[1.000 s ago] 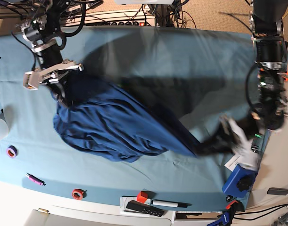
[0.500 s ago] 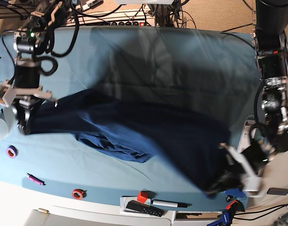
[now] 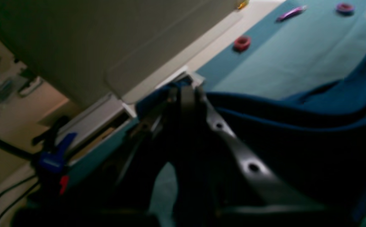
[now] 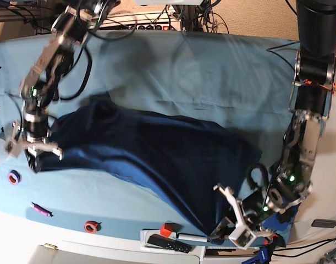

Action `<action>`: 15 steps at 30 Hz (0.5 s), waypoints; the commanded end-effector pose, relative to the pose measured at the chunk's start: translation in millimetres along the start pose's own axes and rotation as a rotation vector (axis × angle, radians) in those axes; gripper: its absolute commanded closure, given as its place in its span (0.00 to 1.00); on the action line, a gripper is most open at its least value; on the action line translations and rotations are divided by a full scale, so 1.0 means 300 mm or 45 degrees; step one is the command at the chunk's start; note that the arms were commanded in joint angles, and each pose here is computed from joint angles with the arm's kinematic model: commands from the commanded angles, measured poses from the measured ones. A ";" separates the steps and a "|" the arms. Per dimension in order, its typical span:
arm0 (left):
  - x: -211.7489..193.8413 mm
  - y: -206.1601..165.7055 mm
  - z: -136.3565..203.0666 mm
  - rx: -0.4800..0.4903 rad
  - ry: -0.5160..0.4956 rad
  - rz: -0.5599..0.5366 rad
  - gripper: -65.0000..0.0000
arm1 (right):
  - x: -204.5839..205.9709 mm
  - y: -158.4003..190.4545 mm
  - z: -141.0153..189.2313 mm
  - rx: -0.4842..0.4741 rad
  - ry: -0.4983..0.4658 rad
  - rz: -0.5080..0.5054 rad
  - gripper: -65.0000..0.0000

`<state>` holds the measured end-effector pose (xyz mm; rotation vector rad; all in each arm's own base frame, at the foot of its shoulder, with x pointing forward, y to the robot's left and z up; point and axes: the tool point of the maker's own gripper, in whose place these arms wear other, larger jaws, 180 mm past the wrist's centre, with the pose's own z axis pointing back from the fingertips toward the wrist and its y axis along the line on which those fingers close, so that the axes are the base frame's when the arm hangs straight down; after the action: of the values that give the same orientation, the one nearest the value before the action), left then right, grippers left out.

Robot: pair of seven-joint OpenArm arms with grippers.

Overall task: Layout the t-shirt on the table in an organized manner, then fold the t-shirt properly
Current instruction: 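Lift the t-shirt with both grippers and swing it to spread flat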

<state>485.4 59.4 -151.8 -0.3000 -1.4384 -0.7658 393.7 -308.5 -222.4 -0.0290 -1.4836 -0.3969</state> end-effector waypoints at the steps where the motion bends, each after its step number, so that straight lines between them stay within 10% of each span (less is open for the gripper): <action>1: 0.088 0.057 -0.007 0.041 -0.088 -0.011 1.00 | 0.081 0.014 -0.043 0.021 -0.090 -0.001 1.00; 15: 0.340 0.362 -0.104 0.194 -0.152 0.040 1.00 | 0.312 0.149 -0.427 0.114 -0.033 -0.191 1.00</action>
<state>572.3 88.6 -69.9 -0.2503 -1.4991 -0.6218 528.6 -315.2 -169.8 0.1567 -1.4379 -0.4586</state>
